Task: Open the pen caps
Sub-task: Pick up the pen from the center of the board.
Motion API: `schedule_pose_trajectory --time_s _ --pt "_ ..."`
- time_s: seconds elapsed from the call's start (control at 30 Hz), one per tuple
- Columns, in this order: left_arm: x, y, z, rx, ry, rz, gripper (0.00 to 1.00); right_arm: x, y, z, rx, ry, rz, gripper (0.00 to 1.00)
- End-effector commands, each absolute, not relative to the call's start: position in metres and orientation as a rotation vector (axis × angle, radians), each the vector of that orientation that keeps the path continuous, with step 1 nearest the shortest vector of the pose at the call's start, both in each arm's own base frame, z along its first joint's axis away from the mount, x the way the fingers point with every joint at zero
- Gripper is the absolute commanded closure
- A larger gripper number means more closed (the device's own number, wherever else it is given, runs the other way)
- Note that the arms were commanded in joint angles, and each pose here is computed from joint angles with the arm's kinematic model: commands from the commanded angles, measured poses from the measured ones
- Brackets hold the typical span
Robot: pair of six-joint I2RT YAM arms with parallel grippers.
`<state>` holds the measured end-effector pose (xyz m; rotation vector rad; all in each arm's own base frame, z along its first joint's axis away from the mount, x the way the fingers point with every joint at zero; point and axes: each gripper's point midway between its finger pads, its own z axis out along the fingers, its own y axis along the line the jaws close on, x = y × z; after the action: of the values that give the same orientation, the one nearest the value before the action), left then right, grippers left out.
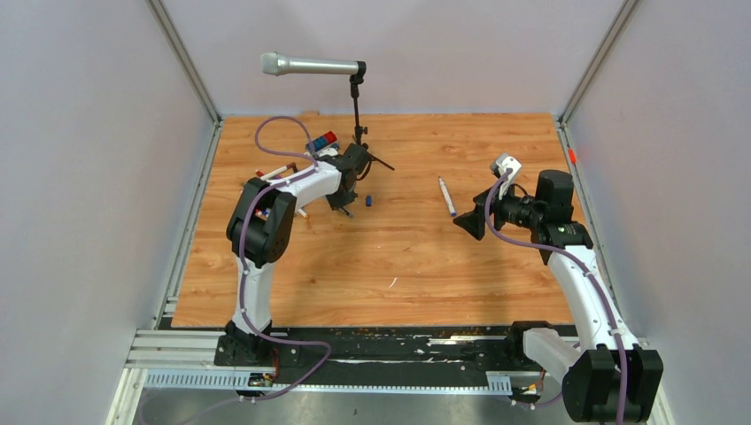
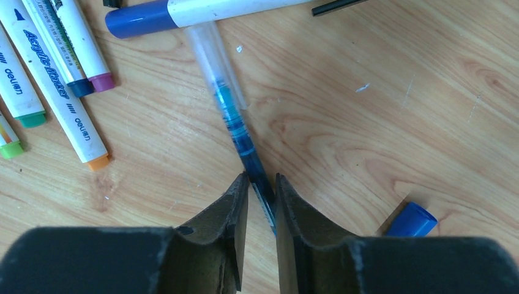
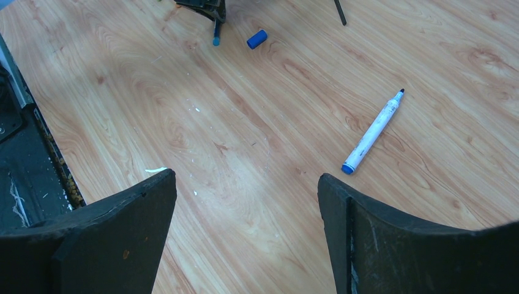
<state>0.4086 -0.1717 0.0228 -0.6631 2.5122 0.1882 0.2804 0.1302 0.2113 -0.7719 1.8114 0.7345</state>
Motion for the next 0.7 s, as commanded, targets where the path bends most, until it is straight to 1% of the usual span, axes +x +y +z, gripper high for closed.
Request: schedule_pose_trajectory --time_s 0.0,0.13,0.17,0.3,0.53,0.67 --pt "0.403 -0.168 0.022 -0.681 2.524 0.188 0.73 0.283 0.130 0.216 -0.789 1.767 0.716 0.15" --pt "0.392 -0.167 0.021 -0.690 2.543 0.167 0.74 0.282 0.131 0.217 -0.791 1.763 0.715 0.15" --pt "0.388 -0.166 0.021 -0.690 2.546 0.155 0.76 0.282 0.131 0.217 -0.791 1.762 0.716 0.15" --pt "0.374 -0.164 0.026 -0.691 2.539 0.092 0.87 0.283 0.127 0.217 -0.778 1.766 0.709 0.15" --pt "0.356 -0.167 0.050 -0.620 2.506 -0.070 1.00 0.285 0.122 0.215 -0.764 1.772 0.702 0.15" --pt "0.343 -0.175 0.072 -0.542 2.460 -0.242 1.00 0.279 0.128 0.214 -0.805 1.748 0.749 0.15"
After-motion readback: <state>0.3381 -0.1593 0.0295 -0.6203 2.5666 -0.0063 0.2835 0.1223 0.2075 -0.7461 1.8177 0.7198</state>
